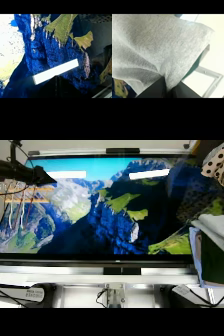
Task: Fold the shirts.
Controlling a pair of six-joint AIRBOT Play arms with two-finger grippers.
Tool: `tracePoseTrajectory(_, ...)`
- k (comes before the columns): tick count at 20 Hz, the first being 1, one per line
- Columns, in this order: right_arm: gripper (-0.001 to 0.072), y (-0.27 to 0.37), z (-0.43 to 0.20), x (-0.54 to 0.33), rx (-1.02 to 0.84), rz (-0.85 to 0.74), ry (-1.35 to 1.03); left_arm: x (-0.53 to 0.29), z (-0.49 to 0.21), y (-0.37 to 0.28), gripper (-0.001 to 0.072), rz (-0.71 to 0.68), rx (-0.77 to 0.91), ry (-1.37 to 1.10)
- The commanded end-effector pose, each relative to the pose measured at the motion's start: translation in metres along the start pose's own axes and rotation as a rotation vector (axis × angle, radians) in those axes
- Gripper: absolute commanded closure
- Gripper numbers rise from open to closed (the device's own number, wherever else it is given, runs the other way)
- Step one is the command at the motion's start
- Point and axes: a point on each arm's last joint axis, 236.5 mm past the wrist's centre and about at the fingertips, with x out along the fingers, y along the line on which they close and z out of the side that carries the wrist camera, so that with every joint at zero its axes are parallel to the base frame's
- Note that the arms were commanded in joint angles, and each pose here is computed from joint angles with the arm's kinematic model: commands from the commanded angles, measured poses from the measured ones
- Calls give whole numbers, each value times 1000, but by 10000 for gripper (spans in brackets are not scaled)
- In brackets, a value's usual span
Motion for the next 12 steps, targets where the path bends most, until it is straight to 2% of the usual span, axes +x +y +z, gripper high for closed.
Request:
tracePoseTrajectory(1, 638, -17, -62, 40, -15, -63, 242, 5, -2, -8, 669, -10, 21, 11)
tracePoseTrajectory(5, 638, -35, -86, 66, -11, -141, 309, 6, -2, -9, 669, -11, 22, 12)
tracePoseTrajectory(11, 620, -38, -91, 73, -13, -154, 330, 6, -2, -9, 669, -11, 22, 12)
tracePoseTrajectory(12, 426, -42, -90, 72, -15, -173, 326, 6, -2, -9, 669, -11, 22, 12)
